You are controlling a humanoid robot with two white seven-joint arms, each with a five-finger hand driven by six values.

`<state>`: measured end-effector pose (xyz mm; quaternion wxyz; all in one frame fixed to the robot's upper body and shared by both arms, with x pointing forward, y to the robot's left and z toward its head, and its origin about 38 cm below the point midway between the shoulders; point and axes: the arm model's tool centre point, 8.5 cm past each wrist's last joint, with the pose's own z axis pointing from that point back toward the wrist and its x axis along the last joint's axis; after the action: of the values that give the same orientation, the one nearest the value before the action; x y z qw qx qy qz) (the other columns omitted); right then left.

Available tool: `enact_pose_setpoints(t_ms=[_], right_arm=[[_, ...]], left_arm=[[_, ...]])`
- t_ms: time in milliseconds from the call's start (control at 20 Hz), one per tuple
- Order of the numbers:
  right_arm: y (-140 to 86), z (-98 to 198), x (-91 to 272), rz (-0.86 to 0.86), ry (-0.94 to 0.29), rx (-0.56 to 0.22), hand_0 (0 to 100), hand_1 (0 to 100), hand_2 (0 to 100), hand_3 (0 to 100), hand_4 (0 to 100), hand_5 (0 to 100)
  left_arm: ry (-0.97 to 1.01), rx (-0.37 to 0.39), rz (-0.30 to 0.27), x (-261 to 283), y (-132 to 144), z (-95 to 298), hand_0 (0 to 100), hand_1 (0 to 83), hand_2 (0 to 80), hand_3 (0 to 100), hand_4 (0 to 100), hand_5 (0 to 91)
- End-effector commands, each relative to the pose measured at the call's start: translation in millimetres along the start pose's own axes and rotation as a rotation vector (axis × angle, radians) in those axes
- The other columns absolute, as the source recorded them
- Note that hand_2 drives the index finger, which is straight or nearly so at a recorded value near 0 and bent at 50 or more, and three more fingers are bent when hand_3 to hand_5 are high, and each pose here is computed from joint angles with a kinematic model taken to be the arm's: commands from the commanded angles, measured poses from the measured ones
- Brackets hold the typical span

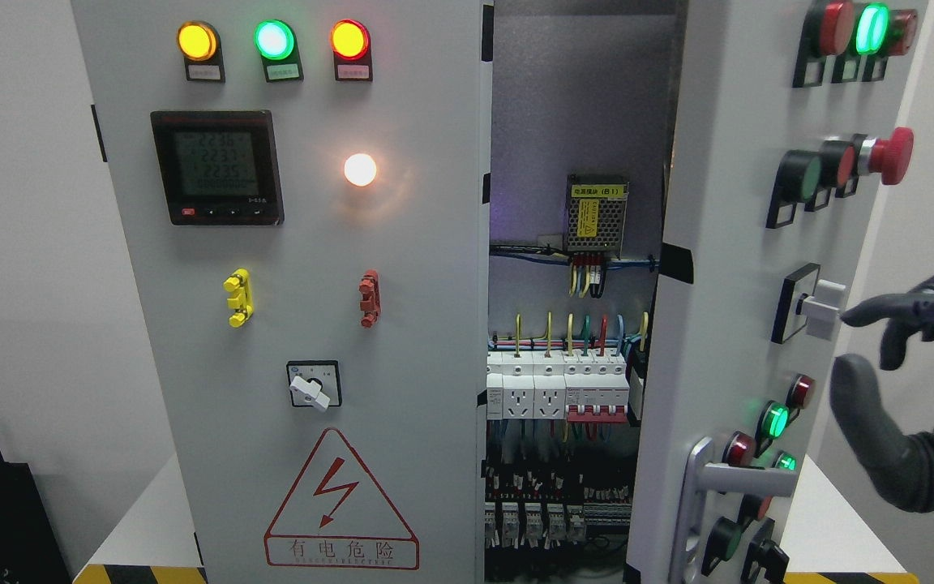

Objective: Release door handle

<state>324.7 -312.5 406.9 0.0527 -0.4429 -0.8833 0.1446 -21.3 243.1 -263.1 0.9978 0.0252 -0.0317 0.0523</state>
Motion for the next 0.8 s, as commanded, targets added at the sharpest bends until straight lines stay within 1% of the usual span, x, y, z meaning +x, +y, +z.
enact_pose_setpoints(t_ms=[0,100,200,300,351,451,551,651,751], right_arm=[[-83,74,-82,0.282,0.327,-0.063,53,26,55,93,81,90],[-91,107,-104,0.318,0.446,-0.040,53,26,54,93,80,89],[-90,148,-120,0.330,0.574,-0.005,53,26,53,91,79,89],[-86,197,-130,0.331,0.705,0.067,53,26,52,90,79,88],[-82,222,-132,0.327,0.773,0.100,53,26,52,88,78,88],[-69,275,-129,0.300,0.909,0.171,53,26,51,85,78,87],[-66,338,-120,0.282,1.049,0.292,53,26,50,85,77,86],[-60,391,-110,0.251,1.187,0.363,54,26,47,82,75,83],[-53,437,-99,0.224,1.310,0.433,55,25,44,80,73,81]], left_arm=[[-0.030,-0.005,0.000,10,-2,-1,12,38.9,0.0,0,0,0.0],[-0.030,-0.005,0.000,10,-2,-1,12,38.9,0.0,0,0,0.0],[-0.030,-0.005,0.001,10,-2,-1,12,38.9,0.0,0,0,0.0],[-0.030,-0.005,0.001,10,-2,-1,12,38.9,0.0,0,0,0.0],[-0.030,-0.005,0.001,10,-2,-1,12,38.9,0.0,0,0,0.0],[-0.030,-0.005,0.001,10,-2,-1,12,38.9,0.0,0,0,0.0],[-0.030,-0.005,0.001,10,-2,-1,12,38.9,0.0,0,0,0.0],[-0.030,-0.005,0.000,10,-2,-1,12,38.9,0.0,0,0,0.0],[-0.030,-0.005,0.000,10,-2,-1,12,38.9,0.0,0,0,0.0]])
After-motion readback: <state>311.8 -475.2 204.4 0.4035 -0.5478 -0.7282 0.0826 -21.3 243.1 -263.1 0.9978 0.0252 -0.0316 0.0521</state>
